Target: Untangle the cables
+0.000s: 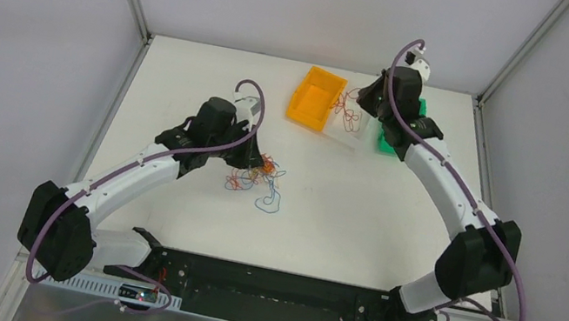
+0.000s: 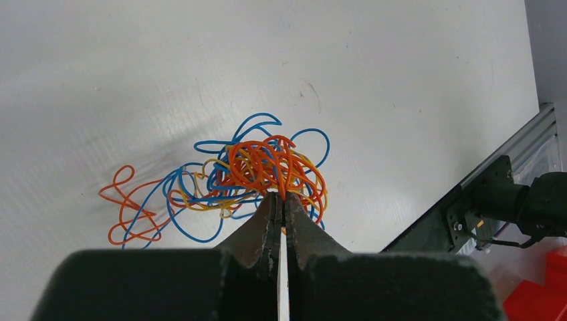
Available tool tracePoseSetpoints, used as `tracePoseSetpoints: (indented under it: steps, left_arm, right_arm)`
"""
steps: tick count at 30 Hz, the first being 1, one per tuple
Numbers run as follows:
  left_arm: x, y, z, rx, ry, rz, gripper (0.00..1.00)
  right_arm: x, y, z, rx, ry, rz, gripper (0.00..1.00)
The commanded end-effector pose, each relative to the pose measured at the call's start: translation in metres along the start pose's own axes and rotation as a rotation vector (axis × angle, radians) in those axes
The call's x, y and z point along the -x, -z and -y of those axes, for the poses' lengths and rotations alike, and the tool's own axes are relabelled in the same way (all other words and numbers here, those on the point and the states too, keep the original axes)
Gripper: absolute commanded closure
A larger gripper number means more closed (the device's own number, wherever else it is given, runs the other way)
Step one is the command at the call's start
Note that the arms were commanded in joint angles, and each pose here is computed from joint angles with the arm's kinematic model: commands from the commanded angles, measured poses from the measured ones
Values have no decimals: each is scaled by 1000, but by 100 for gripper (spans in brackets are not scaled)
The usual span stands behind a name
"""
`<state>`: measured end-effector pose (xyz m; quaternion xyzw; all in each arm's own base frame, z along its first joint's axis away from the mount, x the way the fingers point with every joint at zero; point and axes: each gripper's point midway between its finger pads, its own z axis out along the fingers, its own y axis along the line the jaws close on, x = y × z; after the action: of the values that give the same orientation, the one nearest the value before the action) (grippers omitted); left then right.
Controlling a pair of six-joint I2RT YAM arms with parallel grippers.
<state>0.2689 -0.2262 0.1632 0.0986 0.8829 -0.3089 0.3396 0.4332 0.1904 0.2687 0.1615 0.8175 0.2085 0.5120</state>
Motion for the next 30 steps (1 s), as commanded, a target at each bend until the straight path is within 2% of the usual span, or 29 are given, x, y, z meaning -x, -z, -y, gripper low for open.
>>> tracePoseSetpoints:
  steps: [1, 12, 21, 22, 24, 26, 28, 30]
  left_arm:
    - [14, 8, 21, -79, -39, 43, 100]
    - [13, 9, 20, -70, -30, 45, 100]
    - [12, 7, 18, -63, -28, 37, 100]
    - [12, 7, 19, -64, -27, 36, 100]
    - [11, 7, 19, -65, -27, 32, 100]
    - [10, 7, 18, -63, -26, 30, 100]
    - [10, 7, 17, -60, -25, 27, 100]
    - [8, 6, 17, -59, -23, 22, 100]
  right_arm:
    - [28, -24, 12, -47, -6, 30, 100]
    - [34, -82, 48, -148, -34, -16, 100]
    - [-17, -121, 83, -271, 34, -156, 100]
    - [-22, -123, 84, -277, 41, -175, 95]
    - [-24, -123, 83, -281, 50, -204, 66]
    - [-18, -118, 75, -264, 60, -208, 46]
    - [-7, -107, 65, -238, 67, -192, 35]
    - [5, -91, 54, -207, 73, -175, 33]
